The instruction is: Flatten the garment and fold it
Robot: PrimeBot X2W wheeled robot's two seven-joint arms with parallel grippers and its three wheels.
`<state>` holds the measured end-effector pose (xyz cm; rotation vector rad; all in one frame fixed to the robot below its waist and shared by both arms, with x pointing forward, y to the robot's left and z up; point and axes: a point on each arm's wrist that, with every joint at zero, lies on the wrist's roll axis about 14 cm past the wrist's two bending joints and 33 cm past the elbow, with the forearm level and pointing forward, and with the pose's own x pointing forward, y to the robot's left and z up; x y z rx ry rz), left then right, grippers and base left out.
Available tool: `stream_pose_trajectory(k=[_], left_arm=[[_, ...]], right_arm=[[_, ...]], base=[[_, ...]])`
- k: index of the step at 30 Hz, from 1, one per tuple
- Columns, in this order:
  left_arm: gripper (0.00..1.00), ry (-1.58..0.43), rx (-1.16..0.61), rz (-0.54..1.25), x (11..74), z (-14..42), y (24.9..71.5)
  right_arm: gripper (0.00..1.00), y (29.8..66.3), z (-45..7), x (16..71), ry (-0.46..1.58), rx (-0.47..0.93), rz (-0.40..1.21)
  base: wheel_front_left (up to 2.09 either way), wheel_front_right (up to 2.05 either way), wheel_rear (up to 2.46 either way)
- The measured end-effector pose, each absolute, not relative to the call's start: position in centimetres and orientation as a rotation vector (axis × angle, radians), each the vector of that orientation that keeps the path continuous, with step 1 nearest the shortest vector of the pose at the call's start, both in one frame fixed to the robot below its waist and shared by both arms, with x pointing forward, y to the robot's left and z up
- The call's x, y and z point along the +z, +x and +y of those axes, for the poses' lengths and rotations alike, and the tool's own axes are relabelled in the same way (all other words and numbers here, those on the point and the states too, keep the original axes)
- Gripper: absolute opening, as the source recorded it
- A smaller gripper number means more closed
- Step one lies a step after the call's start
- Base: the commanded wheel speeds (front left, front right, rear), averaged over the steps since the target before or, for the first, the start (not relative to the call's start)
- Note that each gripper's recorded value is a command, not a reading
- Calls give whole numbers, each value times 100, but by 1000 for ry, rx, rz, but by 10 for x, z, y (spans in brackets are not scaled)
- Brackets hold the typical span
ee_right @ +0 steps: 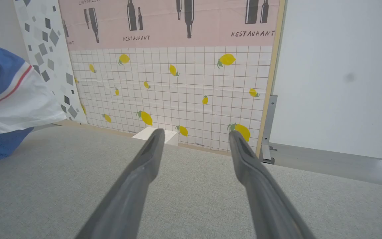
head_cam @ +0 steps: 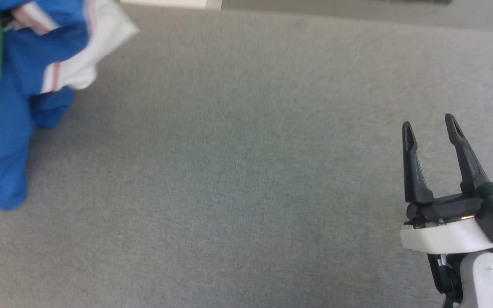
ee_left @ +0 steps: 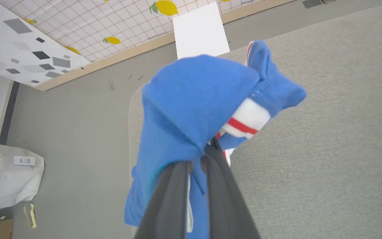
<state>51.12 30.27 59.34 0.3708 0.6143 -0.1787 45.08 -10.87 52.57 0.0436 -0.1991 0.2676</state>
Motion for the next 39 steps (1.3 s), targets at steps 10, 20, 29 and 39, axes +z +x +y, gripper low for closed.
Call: stream_pose_trajectory(k=[10,20,29,39], left_arm=[[0,509,-580,345,658,140,501],[0,533,-1062,274,618,-24,444],[0,470,-1300,660,465,-62,351],[11,433,-1381,938,386,-44,266]], right_arm=[[100,416,-141,558,31,183,-261],[100,380,-198,574,-11,20,-291],[100,365,-226,572,-23,-68,-276],[100,371,-229,556,-26,-75,-229]], base=[[0,0,0],[0,0,0],[0,0,0],[0,0,0]])
